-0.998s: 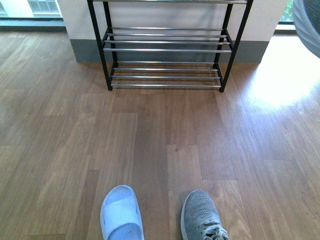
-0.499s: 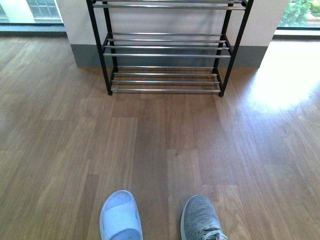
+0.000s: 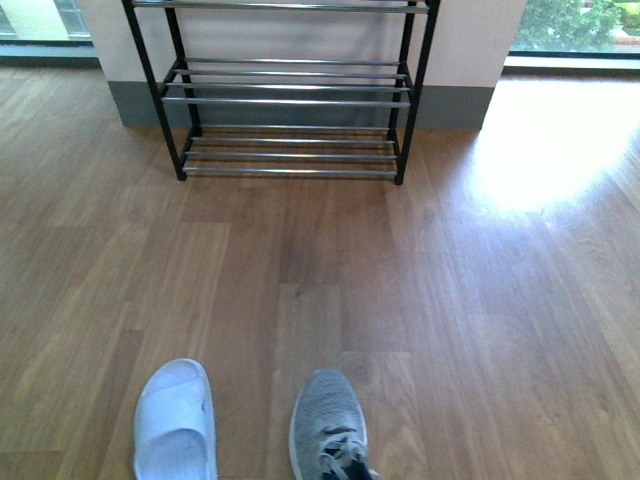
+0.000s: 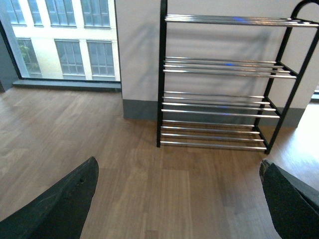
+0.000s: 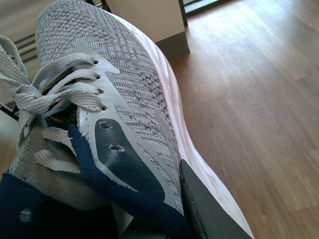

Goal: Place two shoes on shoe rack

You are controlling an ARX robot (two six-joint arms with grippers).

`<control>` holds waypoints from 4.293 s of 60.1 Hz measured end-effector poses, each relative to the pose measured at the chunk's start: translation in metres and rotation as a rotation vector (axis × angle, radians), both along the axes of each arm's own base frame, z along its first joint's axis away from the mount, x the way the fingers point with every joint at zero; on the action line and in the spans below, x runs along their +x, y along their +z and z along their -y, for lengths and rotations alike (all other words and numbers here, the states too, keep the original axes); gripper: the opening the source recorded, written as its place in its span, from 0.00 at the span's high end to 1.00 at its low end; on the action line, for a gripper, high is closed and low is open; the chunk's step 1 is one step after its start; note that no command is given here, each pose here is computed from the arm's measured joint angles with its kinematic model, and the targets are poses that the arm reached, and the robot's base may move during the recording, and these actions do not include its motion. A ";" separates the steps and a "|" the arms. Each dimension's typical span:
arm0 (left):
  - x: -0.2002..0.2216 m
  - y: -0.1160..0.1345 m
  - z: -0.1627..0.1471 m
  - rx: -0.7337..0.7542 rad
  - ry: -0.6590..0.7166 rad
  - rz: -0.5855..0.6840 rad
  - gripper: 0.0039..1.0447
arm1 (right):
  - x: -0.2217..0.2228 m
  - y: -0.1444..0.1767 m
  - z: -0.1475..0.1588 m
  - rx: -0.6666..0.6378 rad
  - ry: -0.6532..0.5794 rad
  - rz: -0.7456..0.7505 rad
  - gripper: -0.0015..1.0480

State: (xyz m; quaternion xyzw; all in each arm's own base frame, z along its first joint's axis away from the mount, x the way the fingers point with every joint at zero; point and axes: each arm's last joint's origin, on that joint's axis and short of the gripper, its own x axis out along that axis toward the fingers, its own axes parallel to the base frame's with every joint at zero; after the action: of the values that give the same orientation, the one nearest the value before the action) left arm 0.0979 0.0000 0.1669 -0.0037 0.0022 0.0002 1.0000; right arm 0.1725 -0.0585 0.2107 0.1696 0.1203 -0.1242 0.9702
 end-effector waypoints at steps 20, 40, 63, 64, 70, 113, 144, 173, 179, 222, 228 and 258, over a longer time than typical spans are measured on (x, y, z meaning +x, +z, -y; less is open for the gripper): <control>0.000 0.000 0.000 0.000 0.000 0.000 0.09 | 0.000 0.000 0.000 0.001 -0.002 -0.001 0.99; 0.000 0.000 0.000 0.000 -0.001 0.000 0.09 | -0.001 0.000 0.001 0.000 -0.012 -0.002 0.99; 0.000 0.000 0.000 0.000 0.002 0.000 0.09 | 0.000 0.000 0.001 0.002 -0.004 -0.001 0.99; 0.000 0.000 0.000 0.000 0.002 0.000 0.09 | 0.000 0.000 0.000 0.003 0.000 0.000 0.99; 0.000 0.000 0.000 0.000 0.001 0.000 0.09 | 0.000 -0.001 0.000 0.006 0.006 0.000 0.99; 0.125 -0.041 0.018 -0.049 0.086 -0.602 0.09 | 0.000 -0.001 0.001 0.005 -0.006 -0.004 0.99; 0.205 -0.162 0.108 -0.109 0.119 -1.168 0.09 | 0.000 -0.001 0.001 0.005 -0.006 -0.004 0.99; 0.175 -0.253 0.122 0.162 0.275 -1.315 0.09 | 0.000 -0.001 0.001 0.005 -0.006 -0.004 0.99; 0.172 -0.262 0.124 0.238 0.256 -1.317 0.09 | 0.000 -0.001 0.001 0.005 -0.006 -0.004 0.99; 0.175 -0.272 0.122 0.382 0.231 -1.303 0.09 | 0.000 -0.001 0.001 0.005 -0.006 -0.004 0.99; 0.174 -0.259 0.125 0.352 0.220 -1.288 0.09 | 0.000 -0.001 0.001 0.005 -0.006 -0.004 0.99; 0.157 -0.260 0.117 0.333 0.248 -1.297 0.09 | 0.000 -0.001 0.001 0.005 -0.006 -0.004 0.99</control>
State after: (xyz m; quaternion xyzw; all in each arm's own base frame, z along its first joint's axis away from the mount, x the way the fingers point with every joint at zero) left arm 0.2552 -0.1168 -0.0930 0.1507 0.6009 0.1172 0.7762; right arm 0.1721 -0.0592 0.2096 0.1722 0.1218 -0.1273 0.9692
